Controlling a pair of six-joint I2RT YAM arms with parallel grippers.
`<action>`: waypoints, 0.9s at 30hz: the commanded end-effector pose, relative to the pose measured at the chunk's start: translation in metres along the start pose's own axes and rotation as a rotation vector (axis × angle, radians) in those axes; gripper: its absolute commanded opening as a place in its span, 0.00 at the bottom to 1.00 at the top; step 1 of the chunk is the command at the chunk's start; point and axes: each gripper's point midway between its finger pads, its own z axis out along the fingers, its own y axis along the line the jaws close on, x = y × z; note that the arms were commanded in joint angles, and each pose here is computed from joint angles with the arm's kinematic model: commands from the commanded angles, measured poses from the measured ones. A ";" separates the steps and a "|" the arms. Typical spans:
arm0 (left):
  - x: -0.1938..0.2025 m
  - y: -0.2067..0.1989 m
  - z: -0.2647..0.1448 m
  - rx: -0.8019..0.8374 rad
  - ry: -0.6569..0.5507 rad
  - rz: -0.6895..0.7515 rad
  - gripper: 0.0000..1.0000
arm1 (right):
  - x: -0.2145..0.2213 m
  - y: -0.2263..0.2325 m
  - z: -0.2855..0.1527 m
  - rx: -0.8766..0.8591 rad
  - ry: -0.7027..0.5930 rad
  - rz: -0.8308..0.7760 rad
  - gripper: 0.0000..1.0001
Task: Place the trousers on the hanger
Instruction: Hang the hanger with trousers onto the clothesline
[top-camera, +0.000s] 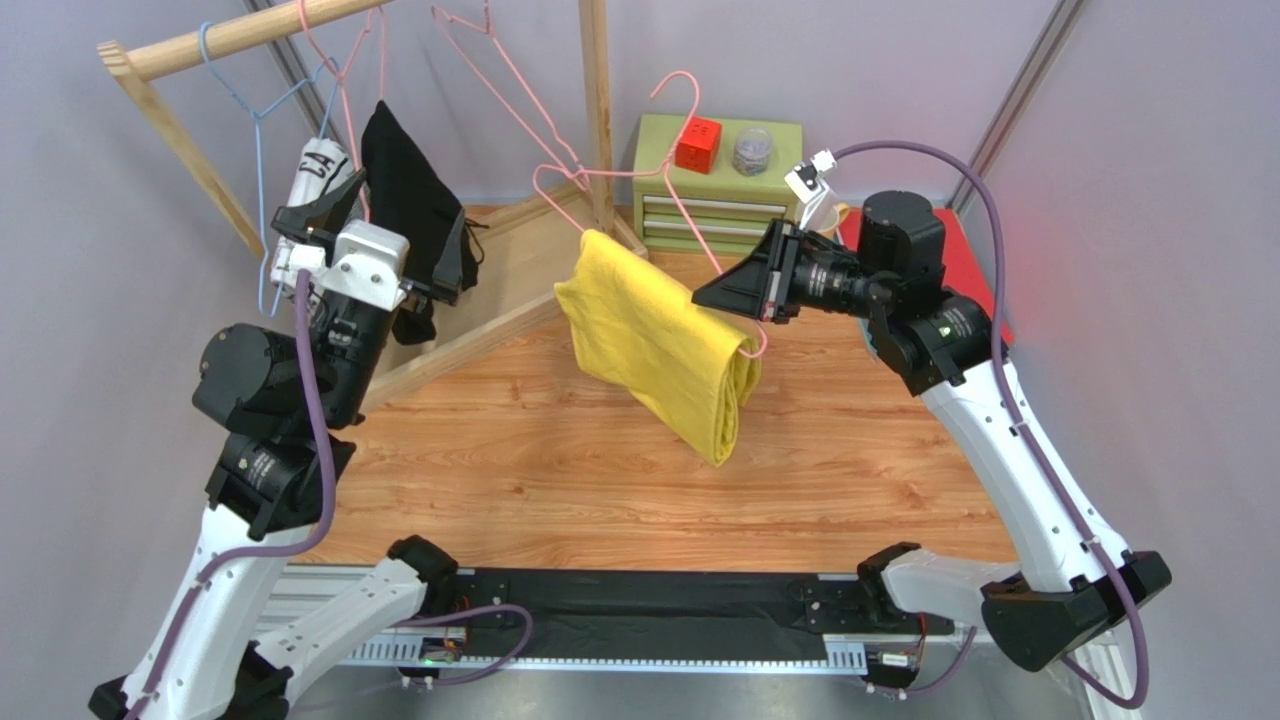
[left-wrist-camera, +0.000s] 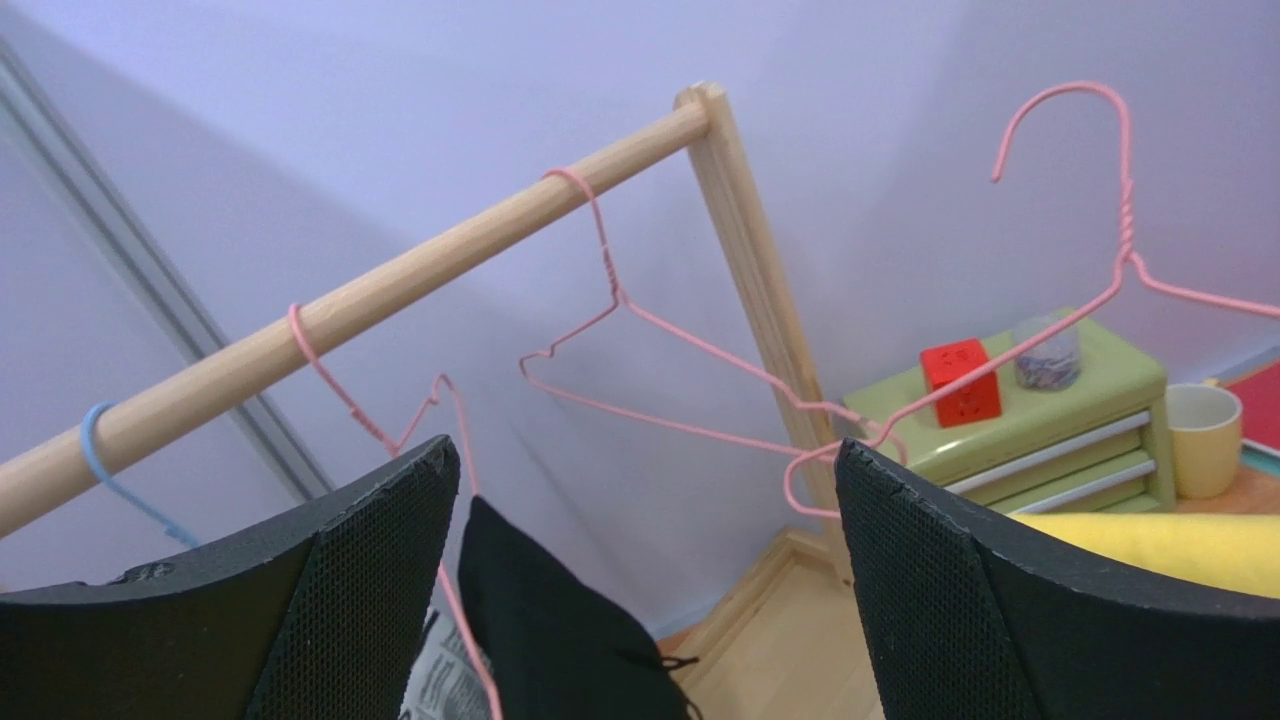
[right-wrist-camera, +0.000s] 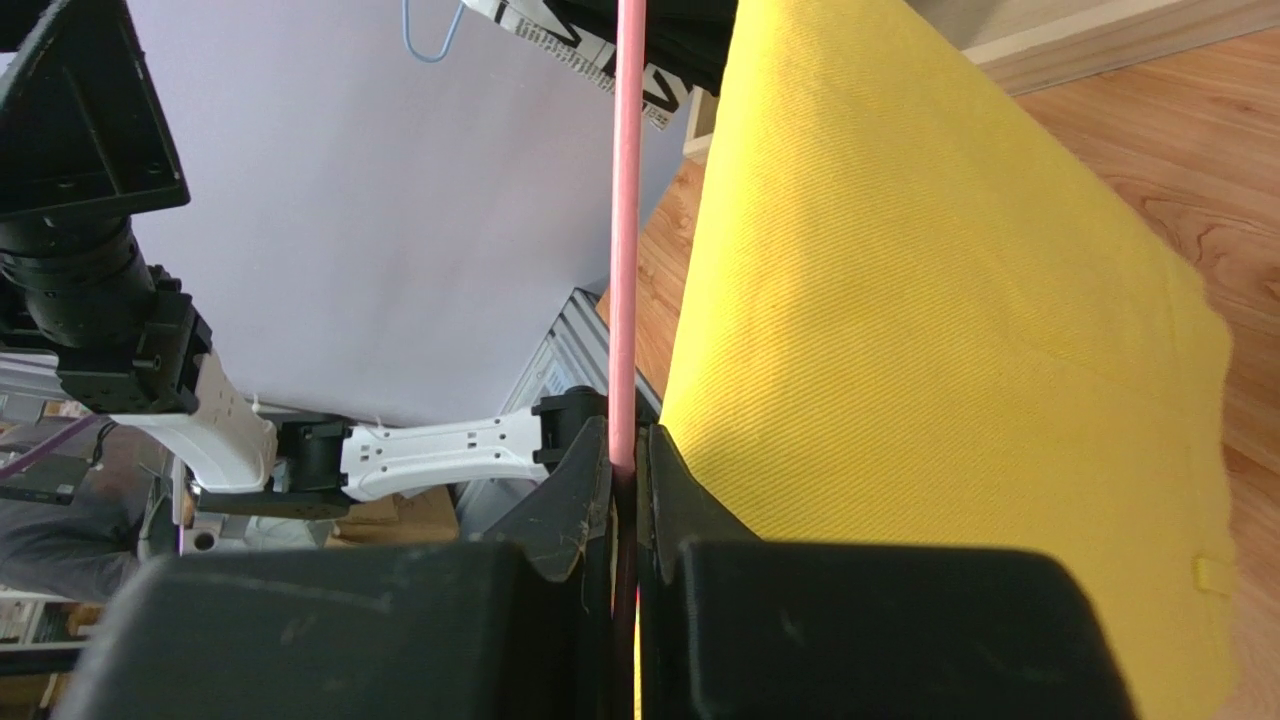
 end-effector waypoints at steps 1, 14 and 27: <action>0.008 0.023 -0.010 -0.110 0.032 0.017 1.00 | -0.028 0.061 -0.014 -0.176 -0.085 -0.143 0.00; 0.012 0.075 -0.040 -0.345 0.059 -0.236 1.00 | -0.042 0.088 0.019 -0.093 -0.147 -0.322 0.00; 0.035 0.088 -0.099 -0.513 0.109 -0.328 1.00 | -0.116 0.103 0.083 0.029 -0.368 -0.498 0.00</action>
